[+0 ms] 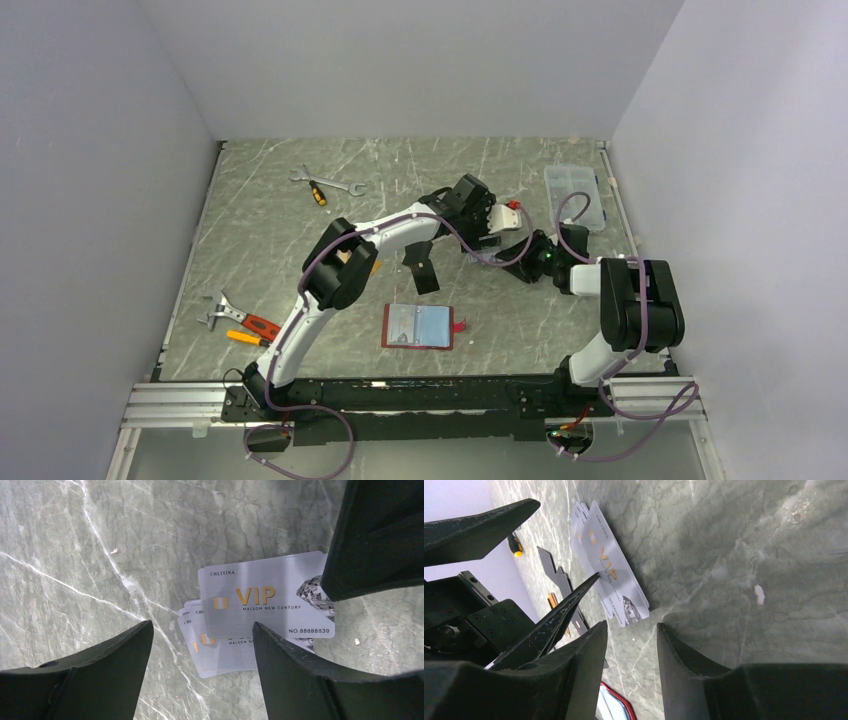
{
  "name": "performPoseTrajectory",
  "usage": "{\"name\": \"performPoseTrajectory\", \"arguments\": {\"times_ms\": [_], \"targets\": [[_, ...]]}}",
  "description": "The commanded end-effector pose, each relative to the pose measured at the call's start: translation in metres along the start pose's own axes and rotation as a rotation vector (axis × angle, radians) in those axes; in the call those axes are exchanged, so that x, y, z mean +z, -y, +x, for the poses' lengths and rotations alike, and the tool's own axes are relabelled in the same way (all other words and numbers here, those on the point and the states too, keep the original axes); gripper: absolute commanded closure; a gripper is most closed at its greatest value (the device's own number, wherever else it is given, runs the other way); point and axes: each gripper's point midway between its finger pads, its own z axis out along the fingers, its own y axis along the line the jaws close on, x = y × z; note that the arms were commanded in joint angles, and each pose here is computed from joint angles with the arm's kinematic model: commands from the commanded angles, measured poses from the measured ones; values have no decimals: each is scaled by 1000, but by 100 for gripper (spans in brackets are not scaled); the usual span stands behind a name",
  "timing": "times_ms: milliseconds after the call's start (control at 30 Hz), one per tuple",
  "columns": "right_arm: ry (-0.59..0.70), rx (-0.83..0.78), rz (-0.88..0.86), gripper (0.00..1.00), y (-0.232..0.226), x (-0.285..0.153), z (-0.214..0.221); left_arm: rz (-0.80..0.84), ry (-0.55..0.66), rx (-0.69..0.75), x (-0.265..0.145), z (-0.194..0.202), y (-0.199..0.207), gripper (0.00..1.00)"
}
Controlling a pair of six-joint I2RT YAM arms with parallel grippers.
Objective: Put the credit cards into the card holder
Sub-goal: Pick up the credit card from the center of the board.
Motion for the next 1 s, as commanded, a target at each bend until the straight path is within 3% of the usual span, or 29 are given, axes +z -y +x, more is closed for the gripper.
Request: {"name": "performPoseTrajectory", "arguments": {"times_ms": [0,333,667,967], "targets": [[-53,71,86,57,30,3,19,28,-27,23,-1,2,6,22],[-50,118,12,71,22,12,17,51,-26,24,-3,3,11,26],[-7,131,-42,97,11,11,10,101,2,8,-15,-7,19,28],[43,128,-139,100,-9,4,1,167,1,0,-20,-6,32,31]]}}
